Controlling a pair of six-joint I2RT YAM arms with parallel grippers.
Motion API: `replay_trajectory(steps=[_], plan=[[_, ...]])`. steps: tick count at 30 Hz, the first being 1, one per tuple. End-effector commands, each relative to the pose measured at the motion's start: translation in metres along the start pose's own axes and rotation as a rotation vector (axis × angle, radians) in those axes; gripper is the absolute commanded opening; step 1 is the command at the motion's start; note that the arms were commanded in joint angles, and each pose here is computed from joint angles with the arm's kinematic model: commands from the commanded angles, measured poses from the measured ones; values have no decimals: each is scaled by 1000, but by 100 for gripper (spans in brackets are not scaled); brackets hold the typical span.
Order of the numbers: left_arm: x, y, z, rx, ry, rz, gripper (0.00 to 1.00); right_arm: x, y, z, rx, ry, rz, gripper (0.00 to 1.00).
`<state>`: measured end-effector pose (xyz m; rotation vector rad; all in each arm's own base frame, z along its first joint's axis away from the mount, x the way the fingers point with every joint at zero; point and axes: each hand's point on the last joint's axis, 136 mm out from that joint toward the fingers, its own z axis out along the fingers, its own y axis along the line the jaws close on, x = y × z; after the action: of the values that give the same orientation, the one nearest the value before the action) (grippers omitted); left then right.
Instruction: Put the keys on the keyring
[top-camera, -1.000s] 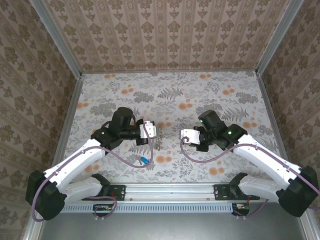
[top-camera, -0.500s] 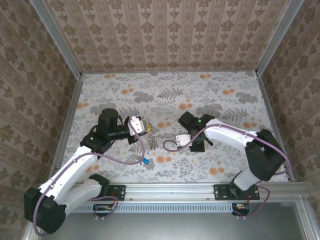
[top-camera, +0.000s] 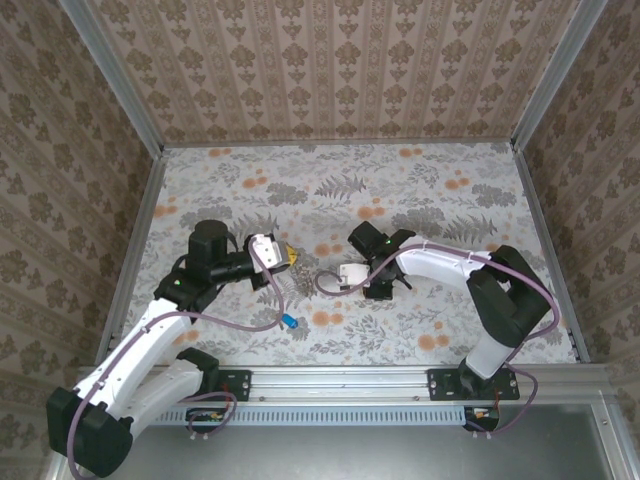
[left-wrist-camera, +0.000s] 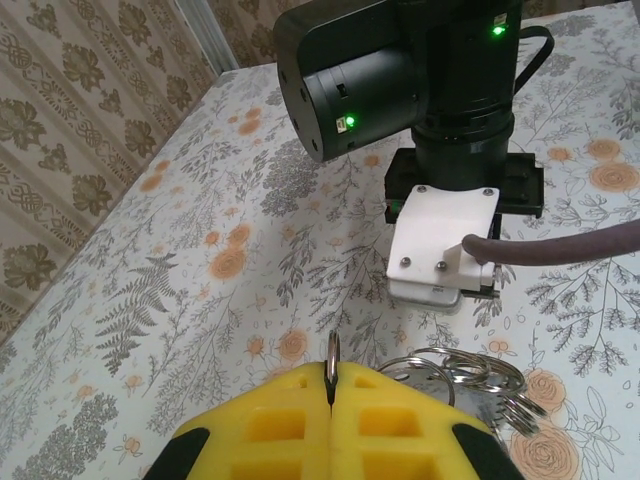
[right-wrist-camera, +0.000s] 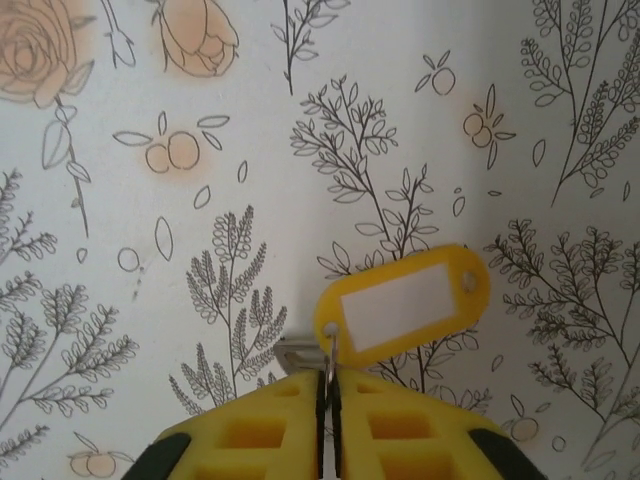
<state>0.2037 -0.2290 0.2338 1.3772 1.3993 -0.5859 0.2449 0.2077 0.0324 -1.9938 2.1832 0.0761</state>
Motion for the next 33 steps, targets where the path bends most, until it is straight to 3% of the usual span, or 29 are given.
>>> replay_trajectory(steps=[1, 5, 8, 14, 17, 24, 33], plan=[[-8, -3, -1, 29, -40, 20, 0, -5, 2, -12, -11, -86, 28, 22], [-6, -9, 2, 72, -36, 49, 0, -8, 2, -37, 12, -212, 48, 34], [-7, -20, 6, 127, -31, 97, 0, -19, 7, -64, 63, -354, 14, 36], [-24, -32, 16, 183, -73, 173, 0, -74, 18, -149, 203, -835, -67, 44], [-30, -37, 20, 210, -96, 190, 0, -94, 23, -183, 258, -1013, -85, 45], [-29, -47, 31, 265, -66, 222, 0, -116, 23, -214, 316, -1079, -102, 41], [-32, -48, 40, 260, -66, 194, 0, -134, 34, -190, 195, -1040, -115, 31]])
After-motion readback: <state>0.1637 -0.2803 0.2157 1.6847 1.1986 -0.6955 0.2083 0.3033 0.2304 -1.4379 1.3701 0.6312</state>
